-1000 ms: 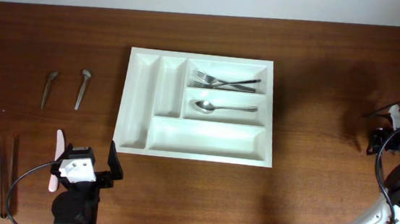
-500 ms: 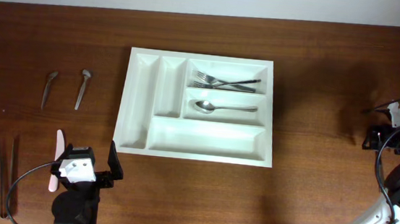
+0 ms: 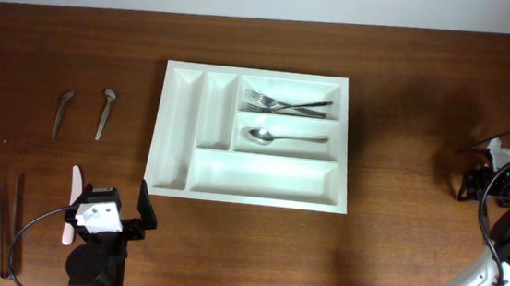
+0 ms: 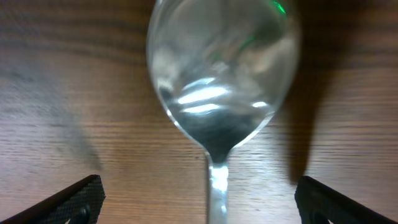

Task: Pack container
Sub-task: 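Lower the right gripper and grasp the last silver spoon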

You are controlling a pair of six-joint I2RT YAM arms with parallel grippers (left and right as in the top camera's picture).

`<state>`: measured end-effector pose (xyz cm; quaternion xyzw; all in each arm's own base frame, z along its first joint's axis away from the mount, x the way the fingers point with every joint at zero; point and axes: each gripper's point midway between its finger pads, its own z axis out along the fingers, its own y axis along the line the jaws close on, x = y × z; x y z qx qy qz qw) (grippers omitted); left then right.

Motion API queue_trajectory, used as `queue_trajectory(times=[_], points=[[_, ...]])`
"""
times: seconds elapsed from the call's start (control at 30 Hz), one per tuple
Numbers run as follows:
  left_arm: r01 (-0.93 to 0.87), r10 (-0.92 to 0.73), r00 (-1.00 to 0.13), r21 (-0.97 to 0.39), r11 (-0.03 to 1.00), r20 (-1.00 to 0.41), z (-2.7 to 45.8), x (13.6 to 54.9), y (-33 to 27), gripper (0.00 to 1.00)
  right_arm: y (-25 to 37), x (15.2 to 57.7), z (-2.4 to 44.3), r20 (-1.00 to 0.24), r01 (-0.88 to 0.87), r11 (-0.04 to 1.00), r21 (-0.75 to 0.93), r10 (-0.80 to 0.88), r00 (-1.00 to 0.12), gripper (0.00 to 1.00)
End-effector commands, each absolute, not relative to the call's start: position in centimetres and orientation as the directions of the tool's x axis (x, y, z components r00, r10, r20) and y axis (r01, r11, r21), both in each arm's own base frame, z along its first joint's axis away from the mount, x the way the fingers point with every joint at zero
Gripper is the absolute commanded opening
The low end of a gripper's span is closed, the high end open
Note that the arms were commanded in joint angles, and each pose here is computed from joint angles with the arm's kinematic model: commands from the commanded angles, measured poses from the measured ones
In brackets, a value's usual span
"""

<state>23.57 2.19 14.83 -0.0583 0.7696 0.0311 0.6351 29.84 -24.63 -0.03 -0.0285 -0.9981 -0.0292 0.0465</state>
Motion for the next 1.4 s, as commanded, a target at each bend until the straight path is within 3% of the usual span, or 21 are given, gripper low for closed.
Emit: queue_trajectory(times=[0.0, 0.3, 0.47, 0.8, 1.0, 1.37], points=[[-0.117, -0.038, -0.184, -0.016, 0.993, -0.982, 14.81, 23.59, 2.0, 0.99, -23.98, 28.86, -1.61, 0.129, 0.071, 0.995, 0.077, 0.06, -0.99, 0.99], [-0.117, -0.038, -0.186, -0.016, 0.993, -0.982, 14.76, 23.59, 2.0, 0.99, -24.09, 28.97, -1.83, 0.121, 0.07, 0.995, 0.071, 0.061, -0.991, 0.94], [-0.117, -0.038, -0.186, -0.016, 0.993, -0.982, 14.76, 23.59, 2.0, 0.99, -24.54, 28.81, -1.84, 0.131, 0.067, 0.997, 0.046, 0.061, -0.99, 0.98], [-0.117, -0.038, -0.186, -0.016, 0.993, -0.982, 14.76, 23.59, 2.0, 0.99, -24.51, 28.93, -1.86, 0.126, 0.067, 0.997, 0.048, 0.061, -0.99, 0.96], [-0.117, -0.038, -0.186, -0.016, 0.993, -0.982, 14.76, 23.59, 2.0, 0.99, -24.53, 28.95, -1.86, 0.125, 0.067, 0.997, 0.047, 0.061, -0.99, 0.88], [-0.117, -0.038, -0.186, -0.016, 0.993, -0.982, 14.76, 23.59, 1.99, 0.99, -24.43, 29.01, -1.86, 0.121, 0.069, 0.996, 0.054, 0.062, -0.991, 0.64]])
